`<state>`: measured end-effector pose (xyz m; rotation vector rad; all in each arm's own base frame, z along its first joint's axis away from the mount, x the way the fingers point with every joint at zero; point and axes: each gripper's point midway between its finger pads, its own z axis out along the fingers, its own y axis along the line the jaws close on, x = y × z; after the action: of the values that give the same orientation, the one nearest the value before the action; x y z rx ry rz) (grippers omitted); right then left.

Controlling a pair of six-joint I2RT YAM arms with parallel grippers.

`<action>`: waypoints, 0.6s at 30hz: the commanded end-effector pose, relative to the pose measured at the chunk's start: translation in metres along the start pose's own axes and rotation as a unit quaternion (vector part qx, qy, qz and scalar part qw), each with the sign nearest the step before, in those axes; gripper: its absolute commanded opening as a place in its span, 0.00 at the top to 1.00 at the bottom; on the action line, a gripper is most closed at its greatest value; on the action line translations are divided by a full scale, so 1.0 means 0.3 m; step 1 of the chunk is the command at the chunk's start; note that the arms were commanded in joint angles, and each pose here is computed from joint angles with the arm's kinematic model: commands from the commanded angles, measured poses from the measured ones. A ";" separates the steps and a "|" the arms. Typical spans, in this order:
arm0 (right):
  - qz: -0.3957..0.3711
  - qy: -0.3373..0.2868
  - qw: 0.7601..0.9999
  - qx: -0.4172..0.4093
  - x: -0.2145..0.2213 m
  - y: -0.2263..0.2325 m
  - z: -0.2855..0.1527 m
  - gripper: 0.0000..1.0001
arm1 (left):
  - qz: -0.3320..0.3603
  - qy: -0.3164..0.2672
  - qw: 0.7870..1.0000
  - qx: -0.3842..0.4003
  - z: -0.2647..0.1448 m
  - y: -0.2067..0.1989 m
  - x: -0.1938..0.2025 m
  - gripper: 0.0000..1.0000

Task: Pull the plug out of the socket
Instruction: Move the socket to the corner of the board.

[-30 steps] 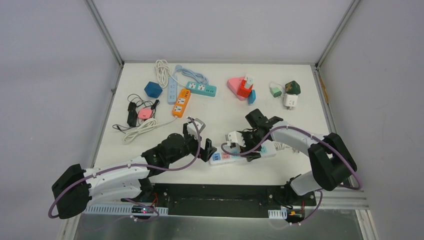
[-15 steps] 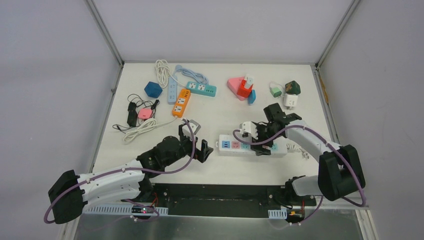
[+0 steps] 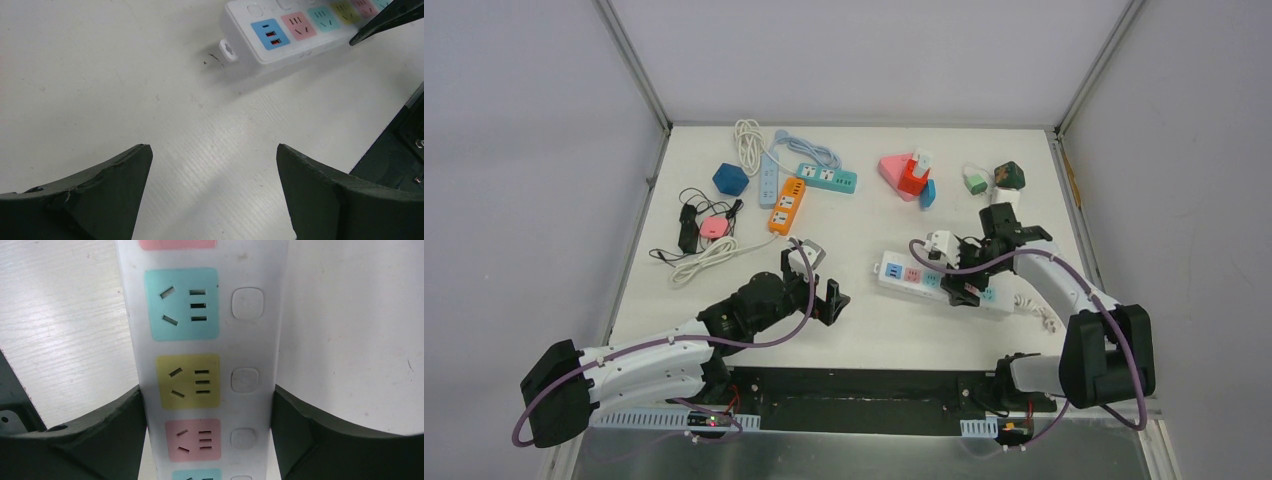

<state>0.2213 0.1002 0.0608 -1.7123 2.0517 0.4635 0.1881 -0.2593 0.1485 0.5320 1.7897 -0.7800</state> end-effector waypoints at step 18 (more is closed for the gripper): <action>0.188 0.006 0.968 0.164 0.204 -0.217 -0.189 0.96 | -0.006 -0.021 1.000 0.009 0.001 -0.002 -0.013 0.01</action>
<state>0.2421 0.0301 0.0600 -1.2908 2.3251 0.3469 0.1871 -0.2580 0.1428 0.5334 1.7933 -0.7787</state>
